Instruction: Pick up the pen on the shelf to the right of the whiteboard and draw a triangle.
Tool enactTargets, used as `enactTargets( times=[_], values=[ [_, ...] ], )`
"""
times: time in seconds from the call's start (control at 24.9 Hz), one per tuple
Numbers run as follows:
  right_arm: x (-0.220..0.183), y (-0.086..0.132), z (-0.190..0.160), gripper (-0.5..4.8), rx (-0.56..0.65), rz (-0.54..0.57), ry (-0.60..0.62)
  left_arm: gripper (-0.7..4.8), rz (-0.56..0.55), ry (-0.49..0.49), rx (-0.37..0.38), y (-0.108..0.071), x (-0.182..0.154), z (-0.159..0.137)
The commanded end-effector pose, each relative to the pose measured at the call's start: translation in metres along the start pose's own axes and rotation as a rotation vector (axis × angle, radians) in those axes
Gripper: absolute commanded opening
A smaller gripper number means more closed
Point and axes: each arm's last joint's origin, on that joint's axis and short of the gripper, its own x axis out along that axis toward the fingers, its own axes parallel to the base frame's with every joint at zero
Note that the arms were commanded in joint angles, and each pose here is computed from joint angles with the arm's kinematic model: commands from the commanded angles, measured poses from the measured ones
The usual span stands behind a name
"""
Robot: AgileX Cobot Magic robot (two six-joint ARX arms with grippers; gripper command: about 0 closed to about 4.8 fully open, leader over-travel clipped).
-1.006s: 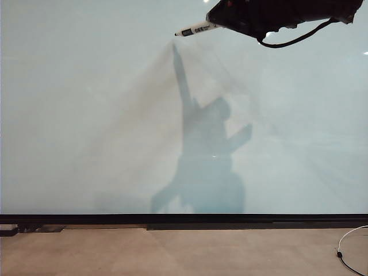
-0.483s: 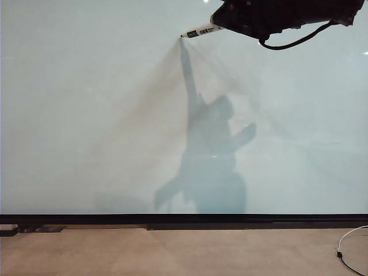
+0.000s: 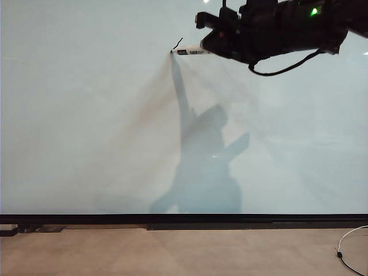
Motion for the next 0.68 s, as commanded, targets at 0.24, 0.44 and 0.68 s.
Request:
enactTargets(
  times=[0.24, 0.44, 0.68],
  values=[
    [0.008, -0.001, -0.025, -0.05, 0.071, 0.002, 0.008, -0.05, 0.0, -0.01, 0.001, 0.0, 0.0, 0.002],
    [0.009, -0.001, -0.03, -0.05, 0.075, 0.015, 0.023, -0.05, 0.0, -0.01, 0.001, 0.0, 0.0, 0.002],
    [0.009, 0.0, -0.031, -0.05, 0.076, 0.042, 0.033, -0.05, 0.0, -0.01, 0.001, 0.0, 0.0, 0.002]
  ],
)
